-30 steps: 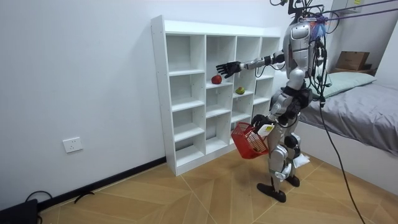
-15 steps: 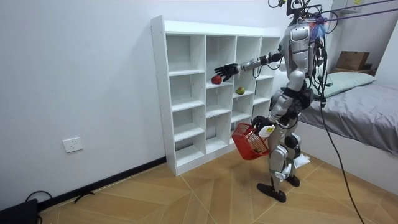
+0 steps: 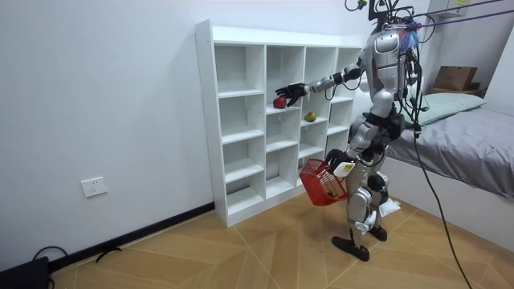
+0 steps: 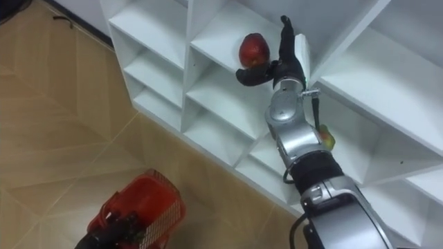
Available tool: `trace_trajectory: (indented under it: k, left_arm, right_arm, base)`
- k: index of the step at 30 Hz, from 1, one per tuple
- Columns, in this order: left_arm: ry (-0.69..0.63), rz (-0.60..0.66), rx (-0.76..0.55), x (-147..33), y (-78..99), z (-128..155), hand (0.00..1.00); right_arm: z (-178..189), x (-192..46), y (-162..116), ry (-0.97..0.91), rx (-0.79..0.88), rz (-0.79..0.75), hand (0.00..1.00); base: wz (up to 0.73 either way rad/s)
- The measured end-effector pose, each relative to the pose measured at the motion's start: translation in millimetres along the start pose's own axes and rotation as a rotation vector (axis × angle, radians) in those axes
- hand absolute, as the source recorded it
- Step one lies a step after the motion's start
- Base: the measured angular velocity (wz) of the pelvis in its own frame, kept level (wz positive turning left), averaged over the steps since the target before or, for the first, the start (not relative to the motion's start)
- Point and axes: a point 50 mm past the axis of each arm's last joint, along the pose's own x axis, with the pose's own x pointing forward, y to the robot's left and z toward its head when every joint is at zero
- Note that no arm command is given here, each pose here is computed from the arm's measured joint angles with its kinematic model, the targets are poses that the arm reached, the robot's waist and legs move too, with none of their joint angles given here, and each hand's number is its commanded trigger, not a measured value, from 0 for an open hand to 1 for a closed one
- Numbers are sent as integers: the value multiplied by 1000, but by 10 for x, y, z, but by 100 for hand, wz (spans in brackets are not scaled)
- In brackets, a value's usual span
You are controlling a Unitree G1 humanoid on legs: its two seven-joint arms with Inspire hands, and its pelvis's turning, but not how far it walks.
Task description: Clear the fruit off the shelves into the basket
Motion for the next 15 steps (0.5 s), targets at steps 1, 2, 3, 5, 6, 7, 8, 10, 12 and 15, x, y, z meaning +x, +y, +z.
trace_trajectory:
  k: [1, 2, 3, 5, 6, 7, 8, 10, 12, 15]
  left_arm:
    - [1, -5, 6, 1, -4, 1, 100]
    - [2, -10, 11, 1, -7, 2, 100]
    - [2, -12, 12, 1, -8, 1, 100]
    - [2, -15, 12, 2, -14, 1, 100]
    - [2, -17, 13, 3, -18, 1, 100]
    - [3, -24, 17, 7, -31, 2, 100]
    - [3, -33, 20, 8, -39, 2, 100]
    - [2, -40, 20, 9, -46, 5, 100]
    - [2, -43, 21, 11, -50, 6, 100]
    - [2, -43, 21, 11, -52, 7, 100]
  right_arm:
    - [5, 12, -3, 2, -3, -2, 0]
    - [8, 19, -5, 4, -5, -3, 0]
    - [7, 23, -6, 6, -7, -3, 0]
    - [-13, 31, -11, 14, -12, -6, 0]
    - [-20, 33, -13, 18, -14, -6, 0]
    - [-44, 38, -27, 27, -21, -10, 0]
    - [-71, 43, -39, 38, -28, -13, 0]
    - [-80, 56, -45, 48, -35, -16, 0]
    - [-72, 78, -52, 55, -41, -18, 0]
    - [-56, 89, -63, 55, -37, -23, 0]
  base:
    - [0]
    - [0]
    - [0]
    - [0]
    - [0]
    - [0]
    - [0]
    - [0]
    - [0]
    - [0]
